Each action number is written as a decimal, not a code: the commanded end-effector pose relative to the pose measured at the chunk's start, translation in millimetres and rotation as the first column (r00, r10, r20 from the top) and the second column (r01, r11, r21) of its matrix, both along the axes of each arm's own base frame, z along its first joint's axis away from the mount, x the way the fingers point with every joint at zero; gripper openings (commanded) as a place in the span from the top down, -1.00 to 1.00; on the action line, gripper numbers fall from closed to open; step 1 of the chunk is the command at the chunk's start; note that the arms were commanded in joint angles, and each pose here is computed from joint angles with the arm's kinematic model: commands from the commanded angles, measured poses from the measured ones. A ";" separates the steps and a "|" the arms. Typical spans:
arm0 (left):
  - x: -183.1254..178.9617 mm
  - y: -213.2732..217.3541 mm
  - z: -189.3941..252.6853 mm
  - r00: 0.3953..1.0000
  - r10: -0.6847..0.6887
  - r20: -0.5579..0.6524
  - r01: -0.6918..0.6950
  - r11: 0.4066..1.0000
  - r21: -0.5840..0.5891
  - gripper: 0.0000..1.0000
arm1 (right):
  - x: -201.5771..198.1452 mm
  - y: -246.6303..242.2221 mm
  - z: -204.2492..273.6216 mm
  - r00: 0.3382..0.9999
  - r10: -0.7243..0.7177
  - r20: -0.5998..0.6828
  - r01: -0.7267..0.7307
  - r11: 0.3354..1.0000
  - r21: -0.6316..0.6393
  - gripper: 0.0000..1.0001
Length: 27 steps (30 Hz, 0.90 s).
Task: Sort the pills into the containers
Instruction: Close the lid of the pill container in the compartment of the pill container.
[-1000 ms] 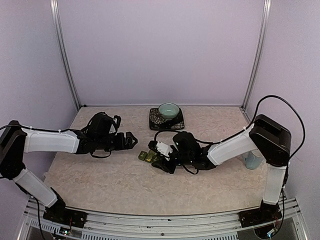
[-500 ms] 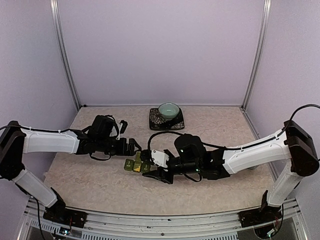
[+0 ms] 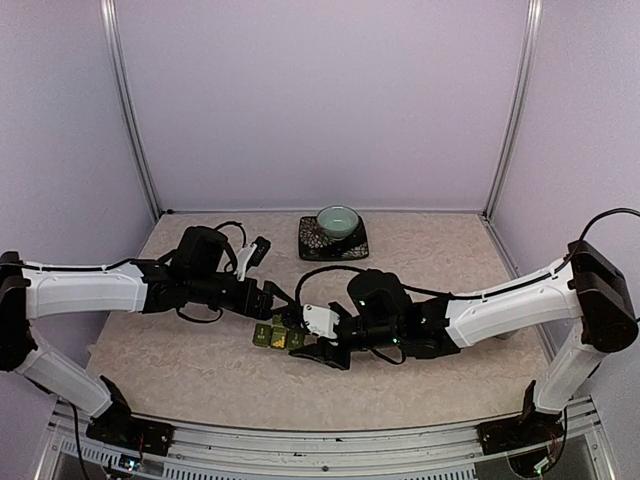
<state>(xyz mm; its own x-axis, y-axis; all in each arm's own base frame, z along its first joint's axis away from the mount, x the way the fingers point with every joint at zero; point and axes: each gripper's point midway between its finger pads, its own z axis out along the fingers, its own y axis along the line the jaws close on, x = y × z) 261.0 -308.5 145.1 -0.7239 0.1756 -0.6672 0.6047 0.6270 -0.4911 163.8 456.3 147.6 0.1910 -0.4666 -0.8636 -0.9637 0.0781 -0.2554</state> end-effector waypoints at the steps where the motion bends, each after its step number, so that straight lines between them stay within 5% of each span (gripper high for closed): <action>1: -10.3 -9.4 20.4 0.997 -0.062 0.042 0.063 0.997 -0.032 -0.93 | 0.0 -0.4 7.5 1.000 -0.007 0.016 0.007 1.000 0.003 0.49; 27: -29.6 -0.9 1.3 0.999 -0.041 -0.035 0.040 0.999 -0.015 -0.69 | 45.8 -21.6 29.8 0.972 -0.231 0.041 0.229 0.972 0.043 0.54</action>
